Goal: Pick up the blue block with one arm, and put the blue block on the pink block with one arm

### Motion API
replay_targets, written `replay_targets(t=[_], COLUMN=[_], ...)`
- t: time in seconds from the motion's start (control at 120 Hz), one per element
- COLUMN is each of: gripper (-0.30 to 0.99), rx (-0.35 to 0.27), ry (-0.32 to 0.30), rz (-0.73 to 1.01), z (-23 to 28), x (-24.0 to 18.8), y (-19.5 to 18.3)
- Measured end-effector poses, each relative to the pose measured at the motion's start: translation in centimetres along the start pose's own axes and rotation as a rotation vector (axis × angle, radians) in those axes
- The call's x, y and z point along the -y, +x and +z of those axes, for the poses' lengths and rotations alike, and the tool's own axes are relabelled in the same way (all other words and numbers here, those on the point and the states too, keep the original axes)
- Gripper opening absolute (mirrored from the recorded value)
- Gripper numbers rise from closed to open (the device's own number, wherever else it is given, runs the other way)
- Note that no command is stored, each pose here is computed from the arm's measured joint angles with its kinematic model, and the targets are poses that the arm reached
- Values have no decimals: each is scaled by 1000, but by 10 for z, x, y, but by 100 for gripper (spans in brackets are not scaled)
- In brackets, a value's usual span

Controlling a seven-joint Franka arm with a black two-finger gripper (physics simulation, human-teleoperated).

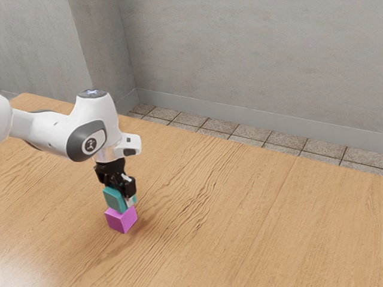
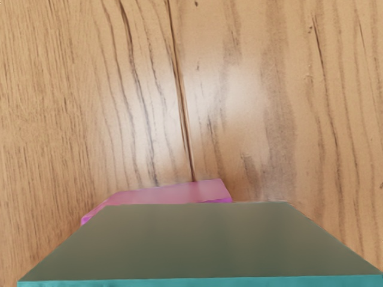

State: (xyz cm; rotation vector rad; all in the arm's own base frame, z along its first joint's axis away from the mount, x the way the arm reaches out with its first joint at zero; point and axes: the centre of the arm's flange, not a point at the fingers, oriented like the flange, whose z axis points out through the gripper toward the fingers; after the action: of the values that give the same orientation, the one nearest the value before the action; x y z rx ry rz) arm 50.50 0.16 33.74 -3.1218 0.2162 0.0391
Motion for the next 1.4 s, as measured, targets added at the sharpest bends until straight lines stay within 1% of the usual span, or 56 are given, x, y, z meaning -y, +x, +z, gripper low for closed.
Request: replay_targets(t=[0.267,0.7,1.092,1.4], gripper=[32,31,31,31], rx=[-11,-36,-44,-45], ry=[-5,-13,-14,-14], rz=[-3,37,-30,-9], z=[2,2,1,1], x=[0,-26,4,-7], y=[-8,-6,-10,-10])
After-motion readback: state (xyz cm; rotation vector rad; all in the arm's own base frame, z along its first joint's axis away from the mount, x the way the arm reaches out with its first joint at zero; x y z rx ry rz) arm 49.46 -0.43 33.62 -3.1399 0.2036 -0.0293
